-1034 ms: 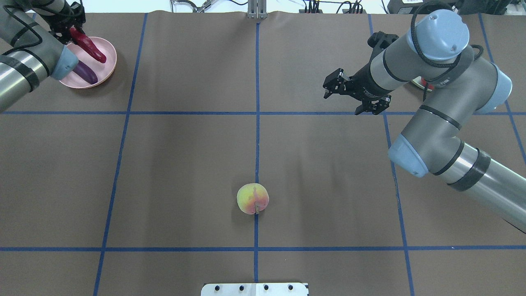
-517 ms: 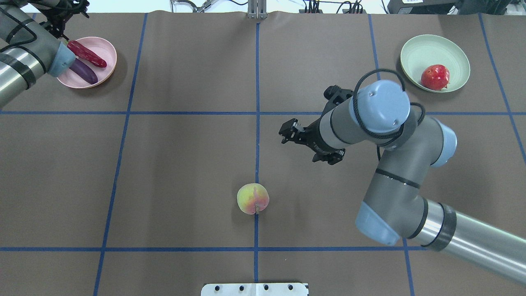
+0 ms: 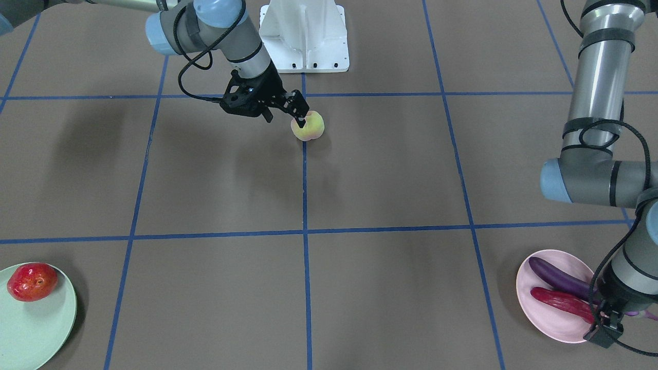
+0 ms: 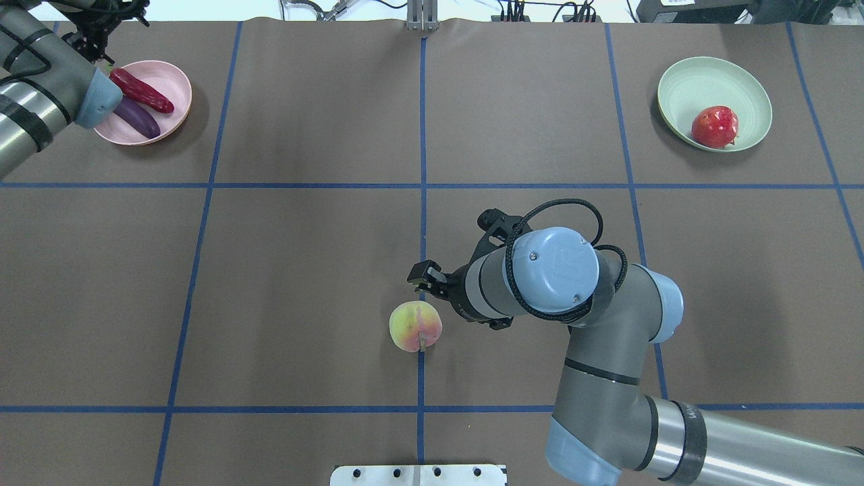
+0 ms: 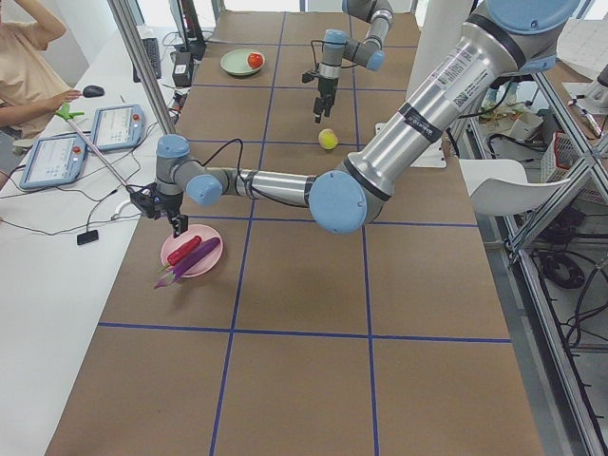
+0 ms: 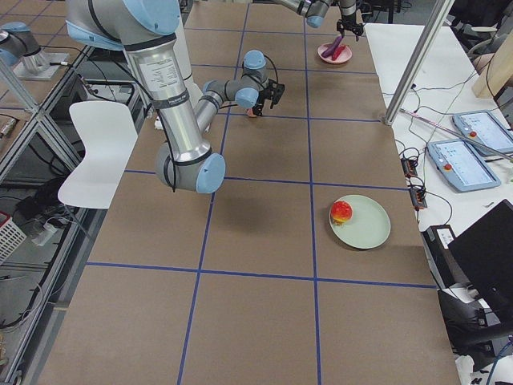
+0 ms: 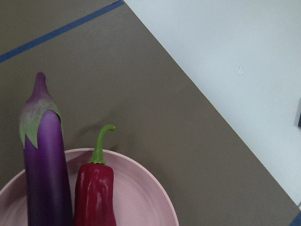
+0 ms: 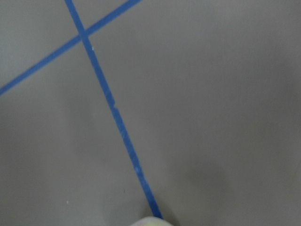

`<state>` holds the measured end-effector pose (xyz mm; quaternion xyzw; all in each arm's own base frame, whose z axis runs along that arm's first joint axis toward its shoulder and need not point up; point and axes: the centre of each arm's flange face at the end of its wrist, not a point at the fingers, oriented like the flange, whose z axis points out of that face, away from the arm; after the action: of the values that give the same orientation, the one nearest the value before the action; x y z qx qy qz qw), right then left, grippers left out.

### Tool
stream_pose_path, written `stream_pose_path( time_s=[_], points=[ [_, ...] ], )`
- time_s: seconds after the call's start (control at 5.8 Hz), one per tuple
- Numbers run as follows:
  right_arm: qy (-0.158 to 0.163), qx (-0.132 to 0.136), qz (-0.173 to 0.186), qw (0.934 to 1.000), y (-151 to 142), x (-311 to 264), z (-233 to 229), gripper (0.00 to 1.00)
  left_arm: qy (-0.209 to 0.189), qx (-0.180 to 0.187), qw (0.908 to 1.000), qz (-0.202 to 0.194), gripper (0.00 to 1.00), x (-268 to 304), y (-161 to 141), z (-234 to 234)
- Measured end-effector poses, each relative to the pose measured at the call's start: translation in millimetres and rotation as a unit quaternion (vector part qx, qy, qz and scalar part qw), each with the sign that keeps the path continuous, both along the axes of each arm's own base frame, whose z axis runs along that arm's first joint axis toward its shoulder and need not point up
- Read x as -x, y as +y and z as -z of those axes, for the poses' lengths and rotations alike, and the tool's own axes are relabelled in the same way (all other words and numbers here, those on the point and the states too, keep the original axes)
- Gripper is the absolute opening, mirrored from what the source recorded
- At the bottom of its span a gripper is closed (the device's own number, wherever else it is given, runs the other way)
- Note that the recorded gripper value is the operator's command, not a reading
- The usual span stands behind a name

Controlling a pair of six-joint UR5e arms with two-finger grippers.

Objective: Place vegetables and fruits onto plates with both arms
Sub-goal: 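Lower the right gripper onto the yellow-pink peach and grasp it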

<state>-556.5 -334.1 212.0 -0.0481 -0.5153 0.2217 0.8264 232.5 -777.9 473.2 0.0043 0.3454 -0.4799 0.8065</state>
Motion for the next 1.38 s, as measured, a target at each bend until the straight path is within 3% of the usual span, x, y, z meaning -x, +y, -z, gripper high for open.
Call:
stream_pose_path(
  time_s=[0.52,1.21,1.38],
  points=[
    [0.005,0.005,-0.006,1.0,21.6,31.1,3.8,1.0,0.001,-0.003,1.0,-0.001,1.0,0.1,5.0,0.5],
    [0.017,0.007,-0.003,0.9998,27.0,46.6,-6.7,1.0,-0.001,-0.002,1.0,-0.002,1.0,-0.4,10.8,-5.4],
    [0.018,0.006,-0.003,0.9998,27.4,49.4,-6.8,0.95,-0.001,-0.002,1.0,-0.002,1.0,-0.9,12.1,-7.3]
  ],
)
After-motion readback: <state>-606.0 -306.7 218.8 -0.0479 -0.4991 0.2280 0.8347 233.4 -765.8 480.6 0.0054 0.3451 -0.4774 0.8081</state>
